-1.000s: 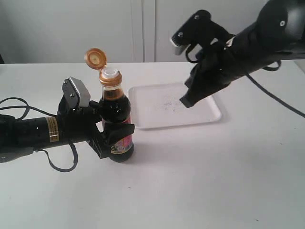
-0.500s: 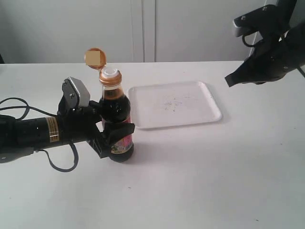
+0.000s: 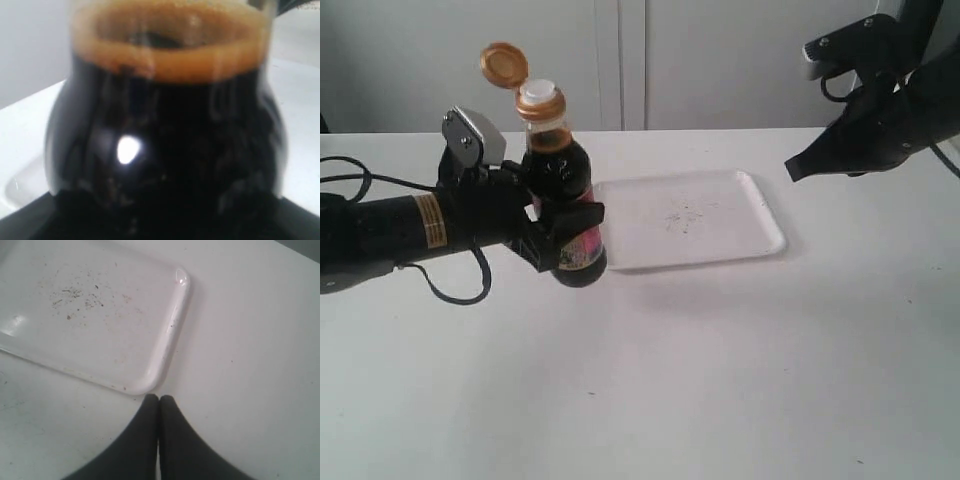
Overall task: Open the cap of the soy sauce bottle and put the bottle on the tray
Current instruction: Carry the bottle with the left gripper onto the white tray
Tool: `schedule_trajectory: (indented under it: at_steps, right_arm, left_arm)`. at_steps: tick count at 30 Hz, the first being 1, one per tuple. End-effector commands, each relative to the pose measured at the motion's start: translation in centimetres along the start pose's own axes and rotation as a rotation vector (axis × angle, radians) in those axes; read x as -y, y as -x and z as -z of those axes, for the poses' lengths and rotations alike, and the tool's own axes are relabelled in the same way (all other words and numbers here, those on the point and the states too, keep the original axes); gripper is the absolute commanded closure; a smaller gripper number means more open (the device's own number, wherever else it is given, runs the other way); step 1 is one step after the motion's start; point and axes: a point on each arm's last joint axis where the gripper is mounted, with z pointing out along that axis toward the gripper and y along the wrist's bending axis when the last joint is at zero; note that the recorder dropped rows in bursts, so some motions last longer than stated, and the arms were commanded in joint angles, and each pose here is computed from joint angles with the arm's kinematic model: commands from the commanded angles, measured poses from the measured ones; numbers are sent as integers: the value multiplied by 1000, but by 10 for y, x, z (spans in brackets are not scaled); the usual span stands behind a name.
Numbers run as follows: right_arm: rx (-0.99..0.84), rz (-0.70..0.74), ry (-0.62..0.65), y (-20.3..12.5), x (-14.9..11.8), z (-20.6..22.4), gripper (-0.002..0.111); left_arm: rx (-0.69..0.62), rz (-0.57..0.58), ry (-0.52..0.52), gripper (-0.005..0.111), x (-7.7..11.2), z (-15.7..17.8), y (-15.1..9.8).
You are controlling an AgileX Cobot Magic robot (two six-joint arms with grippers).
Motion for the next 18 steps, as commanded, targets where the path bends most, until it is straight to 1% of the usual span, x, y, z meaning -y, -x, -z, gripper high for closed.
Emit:
schedule_trajectory:
  at_steps: [1,4,7,12,18]
  right_arm:
    - [-1,-2,-16,-3,4,-8,108]
    - [-3,-4,-18,-4,4,-15,108]
    - [-3,-6,-25,-5,6,-18,108]
    - [-19,-46,-55,-11,24,-16,108]
    - [-64,-93,-75,-23,43,-21,108]
  left_arm:
    - [169,1,-14,106,-2,-5,39]
    - [153,-15,5,106,-3,-14,45]
    - [153,-32,-7,106,0,-25,52]
    - [120,-50,-1,106,4,-48,56]
    - [144,-26,1,106,2,-72,55]
